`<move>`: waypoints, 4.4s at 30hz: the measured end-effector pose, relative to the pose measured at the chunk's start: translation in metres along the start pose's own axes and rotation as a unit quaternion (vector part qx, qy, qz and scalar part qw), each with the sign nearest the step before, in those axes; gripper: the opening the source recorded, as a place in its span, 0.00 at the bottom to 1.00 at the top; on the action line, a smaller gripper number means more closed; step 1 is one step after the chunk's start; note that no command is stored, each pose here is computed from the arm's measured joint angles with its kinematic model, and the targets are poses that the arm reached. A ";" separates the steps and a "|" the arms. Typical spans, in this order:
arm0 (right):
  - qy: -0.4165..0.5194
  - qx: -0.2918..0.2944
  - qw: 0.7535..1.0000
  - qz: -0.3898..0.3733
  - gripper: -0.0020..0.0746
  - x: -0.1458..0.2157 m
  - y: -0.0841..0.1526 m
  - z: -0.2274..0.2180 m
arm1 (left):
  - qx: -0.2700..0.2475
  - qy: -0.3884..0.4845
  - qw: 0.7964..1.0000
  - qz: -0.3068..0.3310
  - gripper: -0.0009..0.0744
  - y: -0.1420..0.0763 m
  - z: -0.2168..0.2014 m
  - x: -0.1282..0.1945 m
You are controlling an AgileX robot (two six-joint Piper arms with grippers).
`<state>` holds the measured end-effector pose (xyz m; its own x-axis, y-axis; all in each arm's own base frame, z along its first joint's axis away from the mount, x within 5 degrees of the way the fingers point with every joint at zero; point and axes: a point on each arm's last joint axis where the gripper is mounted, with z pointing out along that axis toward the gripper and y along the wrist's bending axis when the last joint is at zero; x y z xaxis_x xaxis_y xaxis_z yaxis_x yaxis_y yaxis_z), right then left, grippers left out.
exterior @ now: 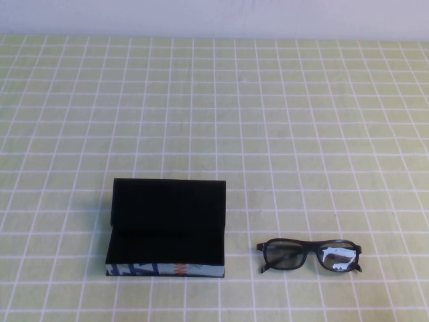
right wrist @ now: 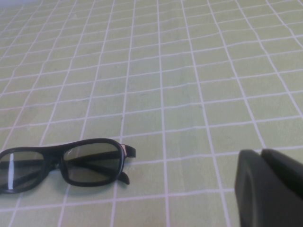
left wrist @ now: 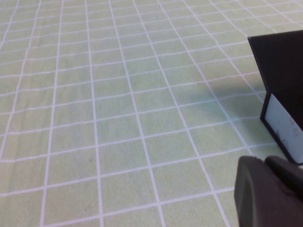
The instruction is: Return glasses to glasses case
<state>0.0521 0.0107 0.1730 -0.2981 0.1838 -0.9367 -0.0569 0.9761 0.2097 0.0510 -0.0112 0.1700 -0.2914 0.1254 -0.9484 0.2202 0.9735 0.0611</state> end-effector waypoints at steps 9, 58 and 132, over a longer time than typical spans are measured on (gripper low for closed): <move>0.000 0.000 1.000 0.000 0.01 0.000 0.000 0.000 | 0.000 0.000 1.000 0.000 0.01 0.000 0.000 0.000; 0.275 -0.153 0.941 0.128 0.01 -0.114 0.055 0.039 | 0.000 0.000 1.000 0.000 0.01 0.000 0.000 0.000; 0.443 -0.360 0.582 -0.580 0.54 -0.063 0.151 0.252 | 0.000 0.000 1.000 0.000 0.01 0.000 0.000 0.000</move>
<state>0.3029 0.1759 0.1933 -0.0183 -0.9925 -0.1205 -0.9980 0.0254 -0.0574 0.0510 -0.0112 0.1700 -0.2914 0.1254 -0.9484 0.2202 0.9735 0.0611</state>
